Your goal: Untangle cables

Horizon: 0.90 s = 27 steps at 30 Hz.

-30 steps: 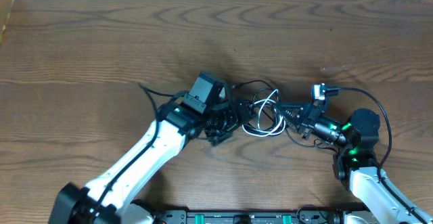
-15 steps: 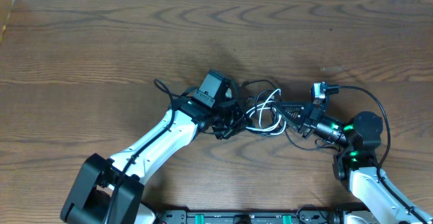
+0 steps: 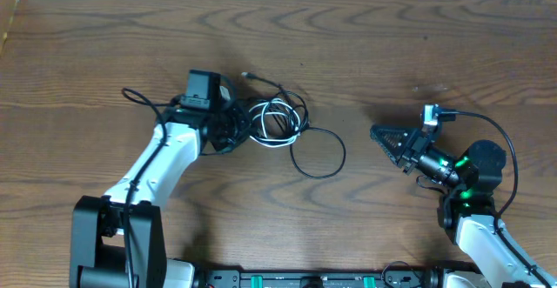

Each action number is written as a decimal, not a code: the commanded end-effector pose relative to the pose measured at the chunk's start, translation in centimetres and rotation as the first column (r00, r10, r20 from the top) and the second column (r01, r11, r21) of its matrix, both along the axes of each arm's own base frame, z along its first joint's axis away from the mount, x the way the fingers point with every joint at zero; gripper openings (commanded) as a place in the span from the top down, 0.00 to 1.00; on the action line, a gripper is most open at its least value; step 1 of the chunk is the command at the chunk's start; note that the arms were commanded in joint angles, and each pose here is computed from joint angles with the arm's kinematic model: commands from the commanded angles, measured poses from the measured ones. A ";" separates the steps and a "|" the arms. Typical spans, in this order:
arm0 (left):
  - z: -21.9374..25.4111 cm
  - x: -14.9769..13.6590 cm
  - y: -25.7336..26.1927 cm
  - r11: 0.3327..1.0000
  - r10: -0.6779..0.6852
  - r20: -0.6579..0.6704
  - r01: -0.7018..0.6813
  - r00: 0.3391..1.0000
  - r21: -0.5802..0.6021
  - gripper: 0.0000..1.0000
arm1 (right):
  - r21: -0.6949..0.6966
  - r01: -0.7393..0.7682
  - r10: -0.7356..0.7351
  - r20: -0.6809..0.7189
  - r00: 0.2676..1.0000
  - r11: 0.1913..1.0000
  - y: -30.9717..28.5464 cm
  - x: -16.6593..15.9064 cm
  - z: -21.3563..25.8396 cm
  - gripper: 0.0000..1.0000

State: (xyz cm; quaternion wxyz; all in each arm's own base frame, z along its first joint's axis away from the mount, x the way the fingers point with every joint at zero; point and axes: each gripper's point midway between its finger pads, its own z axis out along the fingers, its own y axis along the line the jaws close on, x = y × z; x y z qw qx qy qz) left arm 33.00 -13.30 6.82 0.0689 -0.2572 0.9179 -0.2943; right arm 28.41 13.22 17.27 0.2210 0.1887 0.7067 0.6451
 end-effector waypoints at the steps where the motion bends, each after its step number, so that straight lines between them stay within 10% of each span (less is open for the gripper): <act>1: 1.0 -1.0 -2.2 0.978 -0.183 0.075 0.189 0.980 -0.086 0.92 | -0.045 0.008 -0.004 0.089 0.996 0.999 -0.1 0.4 0.8 0.77; 13: 1.6 -3.3 -9.4 0.891 -0.441 0.211 0.454 0.872 -0.014 0.92 | -0.138 -0.182 0.213 0.255 0.943 0.973 6.1 -2.9 1.4 0.66; 27: 5.4 -5.2 -13.6 0.800 -0.468 0.272 0.534 0.841 -0.274 0.92 | -0.422 -0.067 0.044 -0.063 0.997 0.904 4.1 -2.6 -9.2 0.67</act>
